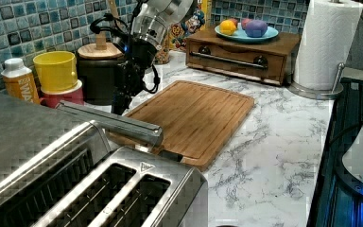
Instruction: Close the oven.
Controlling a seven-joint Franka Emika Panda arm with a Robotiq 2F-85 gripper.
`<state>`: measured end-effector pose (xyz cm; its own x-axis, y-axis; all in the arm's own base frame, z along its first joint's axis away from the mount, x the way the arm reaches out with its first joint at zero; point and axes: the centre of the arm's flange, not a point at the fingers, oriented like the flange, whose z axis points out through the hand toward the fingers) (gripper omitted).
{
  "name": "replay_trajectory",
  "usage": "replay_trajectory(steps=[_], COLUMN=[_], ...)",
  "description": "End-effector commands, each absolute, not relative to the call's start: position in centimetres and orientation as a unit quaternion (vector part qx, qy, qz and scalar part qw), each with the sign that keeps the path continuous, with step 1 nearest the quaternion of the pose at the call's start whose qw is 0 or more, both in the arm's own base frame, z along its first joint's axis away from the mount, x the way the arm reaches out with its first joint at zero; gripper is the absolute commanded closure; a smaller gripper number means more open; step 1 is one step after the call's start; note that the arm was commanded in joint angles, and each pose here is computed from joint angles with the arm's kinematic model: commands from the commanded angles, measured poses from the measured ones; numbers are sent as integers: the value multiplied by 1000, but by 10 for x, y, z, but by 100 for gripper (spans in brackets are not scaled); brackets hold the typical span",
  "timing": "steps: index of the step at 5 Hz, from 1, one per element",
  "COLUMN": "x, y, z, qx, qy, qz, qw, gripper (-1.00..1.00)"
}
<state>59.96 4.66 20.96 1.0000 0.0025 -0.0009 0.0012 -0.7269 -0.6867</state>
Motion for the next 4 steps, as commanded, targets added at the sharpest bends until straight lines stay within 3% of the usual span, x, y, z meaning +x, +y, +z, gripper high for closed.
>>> replay_trajectory(steps=[1, 2, 4], x=[633, 630, 619], y=[121, 131, 161], z=[260, 263, 303], qx=[-926, -922, -915], qy=[-77, -95, -110], qz=[-3, 3, -8], qw=[370, 374, 389], gripper=[100, 100, 100])
